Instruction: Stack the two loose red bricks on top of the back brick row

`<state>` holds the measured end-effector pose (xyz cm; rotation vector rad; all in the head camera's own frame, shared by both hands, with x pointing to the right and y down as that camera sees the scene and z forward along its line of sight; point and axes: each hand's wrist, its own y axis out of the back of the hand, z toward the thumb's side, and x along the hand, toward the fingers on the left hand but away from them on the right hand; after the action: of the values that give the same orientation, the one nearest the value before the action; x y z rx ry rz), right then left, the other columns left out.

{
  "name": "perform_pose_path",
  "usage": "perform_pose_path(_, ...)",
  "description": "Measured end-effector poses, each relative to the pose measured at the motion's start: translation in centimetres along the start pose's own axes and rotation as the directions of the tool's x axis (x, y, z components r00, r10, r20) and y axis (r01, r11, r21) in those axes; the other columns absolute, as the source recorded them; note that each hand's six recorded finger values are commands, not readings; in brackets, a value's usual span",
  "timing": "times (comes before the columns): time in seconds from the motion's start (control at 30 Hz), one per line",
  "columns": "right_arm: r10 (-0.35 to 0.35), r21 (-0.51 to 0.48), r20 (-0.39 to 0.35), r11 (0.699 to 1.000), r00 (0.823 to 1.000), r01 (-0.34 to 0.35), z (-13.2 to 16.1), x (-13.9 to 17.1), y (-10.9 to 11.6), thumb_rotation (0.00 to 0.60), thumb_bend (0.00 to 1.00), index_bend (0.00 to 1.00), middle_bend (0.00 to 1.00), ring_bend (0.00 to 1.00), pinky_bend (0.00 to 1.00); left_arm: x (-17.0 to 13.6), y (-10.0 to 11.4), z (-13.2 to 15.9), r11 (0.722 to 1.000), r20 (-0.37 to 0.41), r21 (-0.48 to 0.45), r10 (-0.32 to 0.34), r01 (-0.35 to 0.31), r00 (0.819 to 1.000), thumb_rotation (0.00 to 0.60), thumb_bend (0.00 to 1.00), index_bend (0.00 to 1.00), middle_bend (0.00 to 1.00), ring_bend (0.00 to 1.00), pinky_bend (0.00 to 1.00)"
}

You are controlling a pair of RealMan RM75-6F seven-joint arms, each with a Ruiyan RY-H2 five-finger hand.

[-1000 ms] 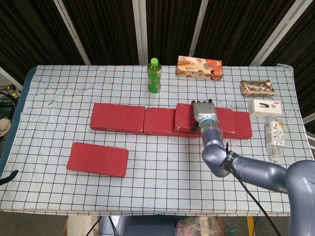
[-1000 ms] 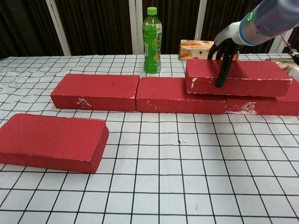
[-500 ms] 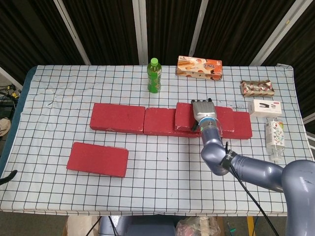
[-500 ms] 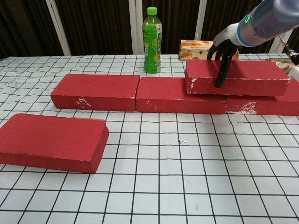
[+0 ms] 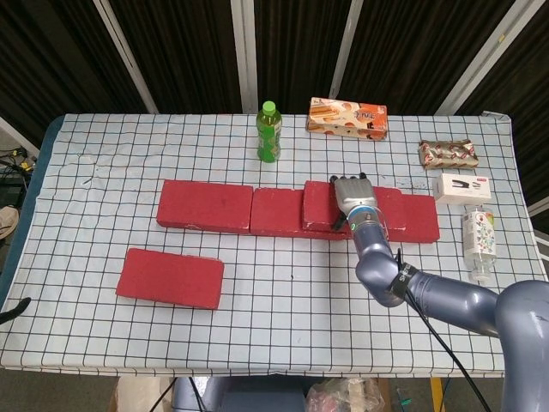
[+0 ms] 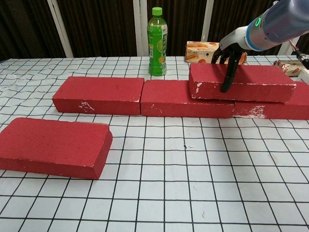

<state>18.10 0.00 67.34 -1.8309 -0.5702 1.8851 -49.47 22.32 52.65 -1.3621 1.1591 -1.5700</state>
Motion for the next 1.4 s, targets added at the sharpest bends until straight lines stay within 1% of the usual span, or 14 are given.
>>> perform_pose_path(0.37, 0.003, -0.009, 0.0, 1.0, 1.0, -0.003, -0.51, -0.29, -0.26, 0.6, 0.15, 0.16, 0.25, 0.24, 0.0, -0.01, -0.11, 0.09, 1.0, -0.002, 0.007, 0.0, 0.0, 1.0, 0.6, 0.0, 0.12, 0.05, 0.02, 0.17)
perform_pose_path(1.13, -0.002, -0.009, -0.025, 1.0, 1.0, 0.002, 0.06, -0.07, -0.51, 0.6, 0.15, 0.16, 0.25, 0.24, 0.0, -0.06, -0.13, 0.05, 1.0, -0.005, 0.011, 0.001, -0.001, 1.0, 0.6, 0.0, 0.12, 0.05, 0.02, 0.17)
perform_pose_path(1.4, -0.007, -0.006, -0.02, 1.0, 1.0, 0.007, -0.06, -0.23, -0.71, 0.6, 0.15, 0.16, 0.25, 0.24, 0.0, -0.04, -0.07, -0.09, 1.0, -0.01, 0.011, 0.003, -0.003, 1.0, 0.6, 0.0, 0.12, 0.05, 0.02, 0.17)
